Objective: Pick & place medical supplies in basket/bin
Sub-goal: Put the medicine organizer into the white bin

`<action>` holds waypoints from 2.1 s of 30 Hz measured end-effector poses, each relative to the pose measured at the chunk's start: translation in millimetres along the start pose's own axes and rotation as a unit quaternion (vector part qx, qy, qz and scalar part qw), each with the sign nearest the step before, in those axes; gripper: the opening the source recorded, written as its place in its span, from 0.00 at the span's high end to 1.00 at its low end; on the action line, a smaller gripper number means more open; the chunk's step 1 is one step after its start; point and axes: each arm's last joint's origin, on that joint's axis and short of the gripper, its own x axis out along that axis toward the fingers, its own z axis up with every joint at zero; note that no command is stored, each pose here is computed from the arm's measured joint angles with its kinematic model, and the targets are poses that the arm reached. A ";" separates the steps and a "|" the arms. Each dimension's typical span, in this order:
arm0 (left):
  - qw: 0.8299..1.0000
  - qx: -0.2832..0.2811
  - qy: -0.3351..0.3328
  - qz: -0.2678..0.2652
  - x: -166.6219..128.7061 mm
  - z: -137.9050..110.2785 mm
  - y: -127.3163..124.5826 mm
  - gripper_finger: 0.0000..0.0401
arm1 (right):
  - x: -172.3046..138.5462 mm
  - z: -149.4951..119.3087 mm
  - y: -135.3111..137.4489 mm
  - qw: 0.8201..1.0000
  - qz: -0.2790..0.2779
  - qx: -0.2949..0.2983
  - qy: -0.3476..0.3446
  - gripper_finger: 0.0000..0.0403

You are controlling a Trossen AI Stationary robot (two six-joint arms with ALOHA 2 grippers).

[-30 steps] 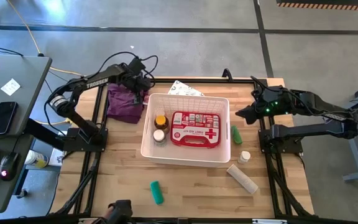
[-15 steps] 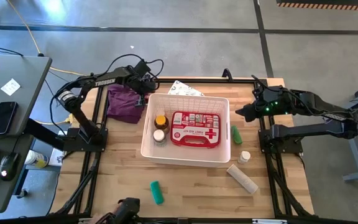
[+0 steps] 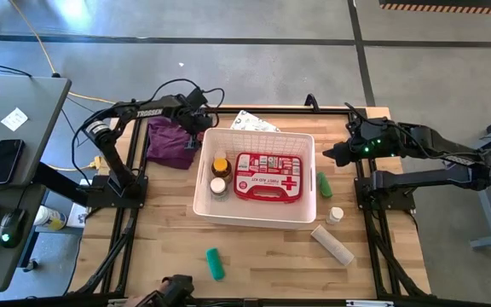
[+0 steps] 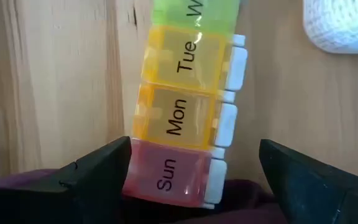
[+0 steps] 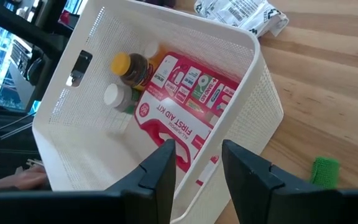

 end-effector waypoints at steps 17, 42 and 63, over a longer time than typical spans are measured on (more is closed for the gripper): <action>0.999 0.018 0.025 0.033 21.0 10.6 -5.5 0.02 | 0.0 -0.1 0.0 1.000 0.001 -0.002 0.002 0.70; 0.997 -0.018 0.045 0.063 4.1 29.1 12.0 0.24 | 0.0 -1.4 -1.8 1.000 -0.008 -0.012 0.009 0.70; 0.992 -0.103 0.065 0.026 -49.8 49.7 24.6 0.29 | -0.2 -0.1 -4.6 0.997 -0.041 -0.057 -0.021 0.70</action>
